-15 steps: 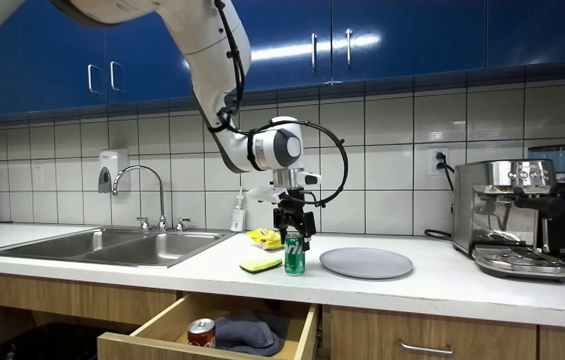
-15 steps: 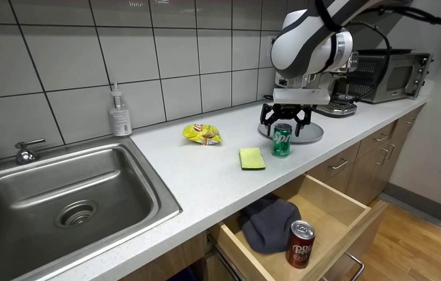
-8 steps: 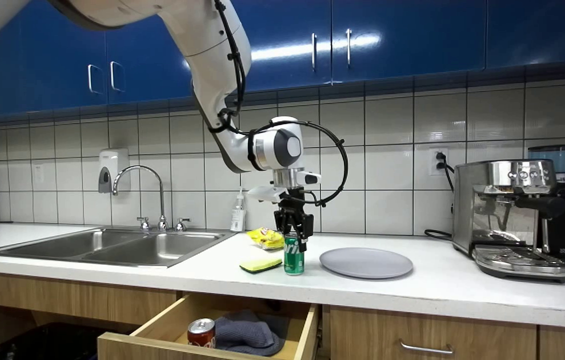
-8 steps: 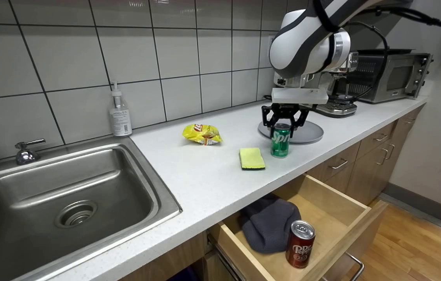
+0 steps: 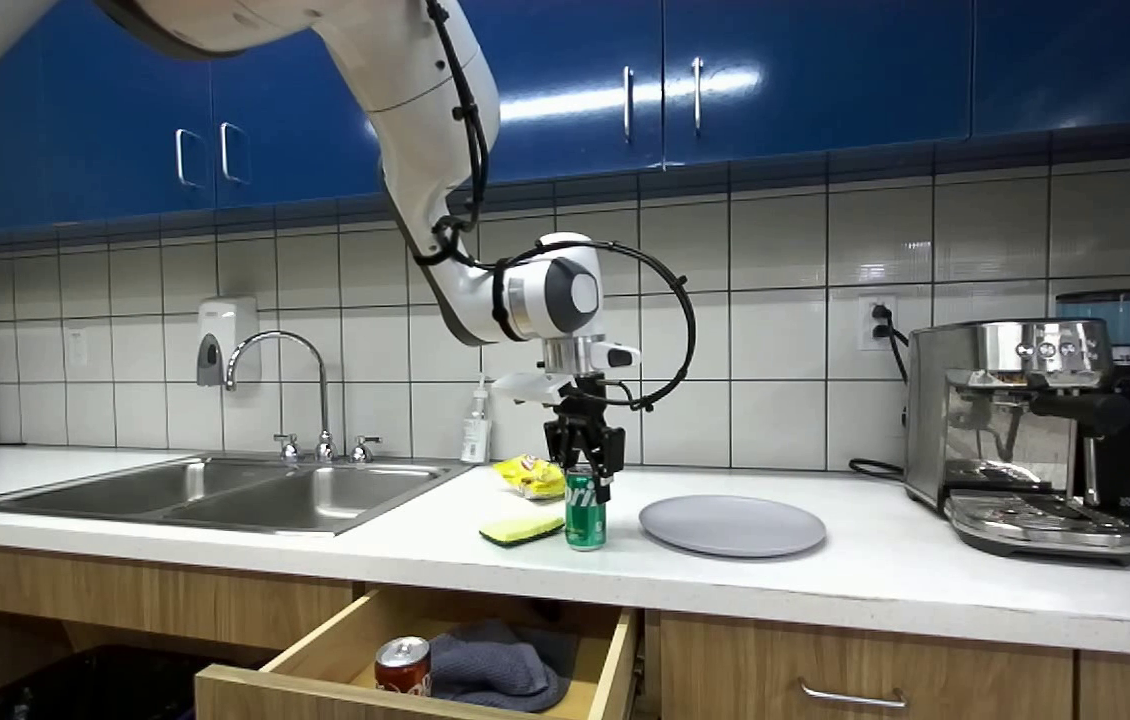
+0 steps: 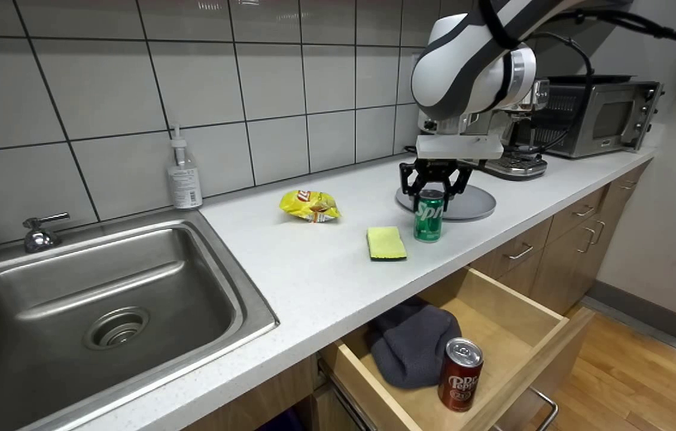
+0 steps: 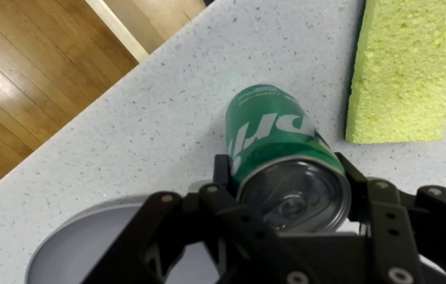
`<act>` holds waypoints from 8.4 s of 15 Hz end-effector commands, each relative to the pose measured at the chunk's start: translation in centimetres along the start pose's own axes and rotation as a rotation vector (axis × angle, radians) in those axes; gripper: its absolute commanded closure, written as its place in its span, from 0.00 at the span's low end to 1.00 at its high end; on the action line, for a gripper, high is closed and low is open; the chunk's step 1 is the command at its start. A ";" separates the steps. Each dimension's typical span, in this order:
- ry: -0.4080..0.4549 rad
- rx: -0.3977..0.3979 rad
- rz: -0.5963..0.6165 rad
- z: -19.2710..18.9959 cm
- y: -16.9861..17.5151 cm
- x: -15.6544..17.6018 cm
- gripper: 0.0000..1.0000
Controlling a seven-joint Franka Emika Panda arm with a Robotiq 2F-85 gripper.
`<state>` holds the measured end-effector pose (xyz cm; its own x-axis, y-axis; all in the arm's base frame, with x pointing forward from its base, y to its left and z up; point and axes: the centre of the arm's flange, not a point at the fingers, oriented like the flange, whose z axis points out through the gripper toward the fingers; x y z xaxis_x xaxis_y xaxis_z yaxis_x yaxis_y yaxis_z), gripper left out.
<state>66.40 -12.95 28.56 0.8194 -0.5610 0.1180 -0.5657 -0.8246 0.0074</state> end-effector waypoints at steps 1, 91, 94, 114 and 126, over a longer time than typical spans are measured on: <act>-0.004 0.014 -0.064 -2.0 0.7 -1.5 0.62; -0.300 0.055 -0.489 4.5 4.3 -28.1 0.00; -0.374 0.048 -0.535 5.5 4.7 -28.1 0.00; -0.458 -0.033 -0.561 11.1 3.4 -29.7 0.00; -0.234 -0.090 -0.523 10.8 1.6 -28.9 0.00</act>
<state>42.18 1.08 14.37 0.9779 -0.0547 -0.2017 -0.0423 -0.9970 0.0655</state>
